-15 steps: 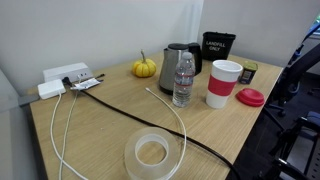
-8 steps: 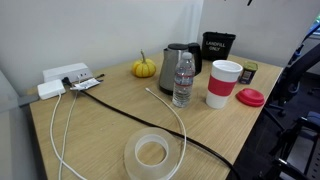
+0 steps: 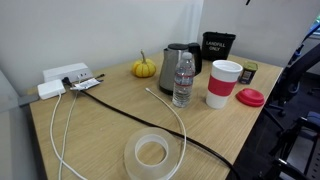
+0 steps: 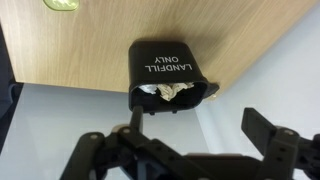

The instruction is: Remove the brown paper from the bin and put it on the table

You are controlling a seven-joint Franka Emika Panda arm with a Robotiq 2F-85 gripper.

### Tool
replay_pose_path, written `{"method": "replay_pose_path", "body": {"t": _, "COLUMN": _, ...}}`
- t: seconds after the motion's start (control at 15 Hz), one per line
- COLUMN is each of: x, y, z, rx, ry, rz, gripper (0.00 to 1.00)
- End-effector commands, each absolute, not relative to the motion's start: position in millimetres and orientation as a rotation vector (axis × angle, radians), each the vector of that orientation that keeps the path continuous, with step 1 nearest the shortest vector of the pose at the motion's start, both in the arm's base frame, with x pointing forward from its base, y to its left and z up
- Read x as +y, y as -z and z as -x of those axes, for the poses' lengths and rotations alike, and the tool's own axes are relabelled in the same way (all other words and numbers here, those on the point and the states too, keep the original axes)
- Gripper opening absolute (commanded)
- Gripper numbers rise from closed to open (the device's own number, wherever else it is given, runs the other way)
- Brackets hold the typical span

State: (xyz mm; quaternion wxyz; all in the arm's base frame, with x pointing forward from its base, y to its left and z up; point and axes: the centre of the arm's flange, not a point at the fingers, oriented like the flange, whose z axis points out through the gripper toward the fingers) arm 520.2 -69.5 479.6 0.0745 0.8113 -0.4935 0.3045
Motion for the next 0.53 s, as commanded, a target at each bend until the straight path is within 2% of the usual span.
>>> {"method": "replay_pose_path", "body": {"t": 0.0, "x": -70, "y": -480, "z": -520, "rx": -1.481, "ry": -0.914, "rz": -2.434, "gripper": 1.0}}
{"method": "replay_pose_path", "body": {"t": 0.47, "x": -77, "y": -485, "z": -531, "rx": -1.556, "ry": -0.915, "rz": -2.421, "gripper": 1.0}}
